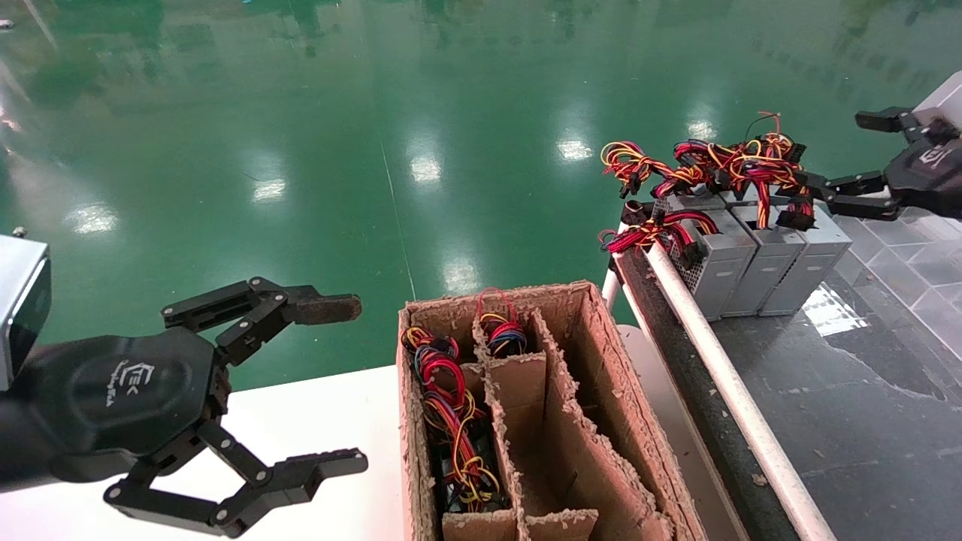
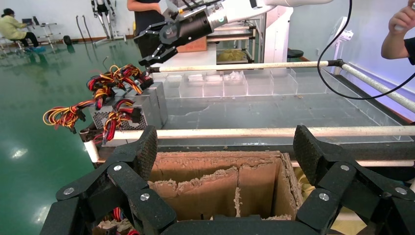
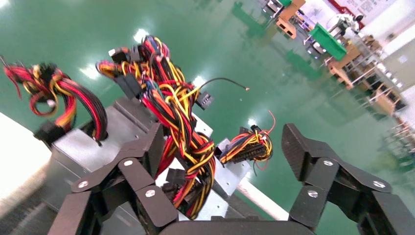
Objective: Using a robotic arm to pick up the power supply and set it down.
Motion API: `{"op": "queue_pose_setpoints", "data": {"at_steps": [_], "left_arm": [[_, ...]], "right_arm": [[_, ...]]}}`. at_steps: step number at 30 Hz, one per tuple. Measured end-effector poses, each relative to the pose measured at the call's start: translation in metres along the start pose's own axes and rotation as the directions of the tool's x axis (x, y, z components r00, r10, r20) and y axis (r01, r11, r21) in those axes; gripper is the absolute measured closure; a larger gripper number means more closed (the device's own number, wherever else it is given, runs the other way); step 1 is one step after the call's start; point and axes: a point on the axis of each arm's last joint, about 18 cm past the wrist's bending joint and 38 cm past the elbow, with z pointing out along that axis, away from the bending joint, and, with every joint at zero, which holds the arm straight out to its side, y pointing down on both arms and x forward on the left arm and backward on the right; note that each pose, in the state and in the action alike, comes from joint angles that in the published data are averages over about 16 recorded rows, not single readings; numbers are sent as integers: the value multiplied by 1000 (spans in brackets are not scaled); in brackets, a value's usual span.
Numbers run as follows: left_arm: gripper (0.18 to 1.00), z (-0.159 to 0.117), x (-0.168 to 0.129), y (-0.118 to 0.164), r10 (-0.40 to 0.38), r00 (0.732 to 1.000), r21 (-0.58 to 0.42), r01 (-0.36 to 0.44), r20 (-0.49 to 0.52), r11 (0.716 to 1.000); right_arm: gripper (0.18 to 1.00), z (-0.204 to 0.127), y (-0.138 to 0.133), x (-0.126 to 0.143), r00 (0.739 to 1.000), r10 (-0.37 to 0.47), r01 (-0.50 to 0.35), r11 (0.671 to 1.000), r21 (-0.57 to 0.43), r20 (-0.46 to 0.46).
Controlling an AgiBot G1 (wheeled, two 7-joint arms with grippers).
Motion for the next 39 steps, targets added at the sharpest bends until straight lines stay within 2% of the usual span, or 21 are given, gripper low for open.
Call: {"op": "queue_pose_setpoints", "data": {"at_steps": [4,10,16,20,27,39], "left_arm": [[184,0,0,0,0,1000,0,0,0,1000],[184,0,0,0,0,1000,0,0,0,1000],[184,0,0,0,0,1000,0,0,0,1000],[184,0,0,0,0,1000,0,0,1,1000],[184,0,0,0,0,1000,0,0,1,1000],[184,0,0,0,0,1000,0,0,1,1000]], "right_arm": [[341,-5,-6,11,993,115,-113,993,33,-39],[258,-13,-17,28,952,294,-284,952,111,-87],[206,-19,-26,36,920,384,-364,912,188,-82],[189,-21,-31,33,921,387,-367,904,219,-53],[179,-25,-40,19,938,347,-340,904,258,20],[178,-34,-58,-24,946,263,-312,898,310,191]]}}
